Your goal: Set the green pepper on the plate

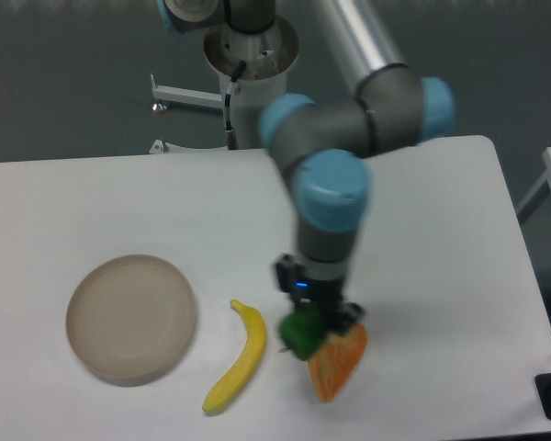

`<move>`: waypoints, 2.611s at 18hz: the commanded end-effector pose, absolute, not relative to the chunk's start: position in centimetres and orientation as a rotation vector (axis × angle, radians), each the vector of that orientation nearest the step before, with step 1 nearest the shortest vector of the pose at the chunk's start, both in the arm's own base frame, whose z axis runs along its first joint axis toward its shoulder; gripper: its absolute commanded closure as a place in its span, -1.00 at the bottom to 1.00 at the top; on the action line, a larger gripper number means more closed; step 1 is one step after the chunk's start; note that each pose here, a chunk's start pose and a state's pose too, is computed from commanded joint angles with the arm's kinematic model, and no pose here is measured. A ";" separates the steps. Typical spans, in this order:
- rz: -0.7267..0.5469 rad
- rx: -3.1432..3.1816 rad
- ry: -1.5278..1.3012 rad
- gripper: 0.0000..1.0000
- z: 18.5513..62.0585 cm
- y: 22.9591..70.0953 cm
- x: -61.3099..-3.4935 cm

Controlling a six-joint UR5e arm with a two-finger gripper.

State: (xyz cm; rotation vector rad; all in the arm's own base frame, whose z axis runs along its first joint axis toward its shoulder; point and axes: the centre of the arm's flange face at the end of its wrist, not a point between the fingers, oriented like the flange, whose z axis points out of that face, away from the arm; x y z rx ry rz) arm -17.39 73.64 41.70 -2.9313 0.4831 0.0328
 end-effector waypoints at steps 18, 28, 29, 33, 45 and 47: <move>-0.078 -3.068 0.382 0.21 32.3 73.3 -3.5; -0.046 -2.997 0.599 0.21 29.9 73.4 -3.2; -0.044 -2.994 0.601 0.21 29.8 73.5 -3.2; -0.044 -2.997 0.602 0.21 29.7 73.5 -3.2; -0.049 -3.014 0.604 0.17 28.6 73.4 -3.3; -0.050 -3.019 0.605 0.16 28.3 73.4 -3.3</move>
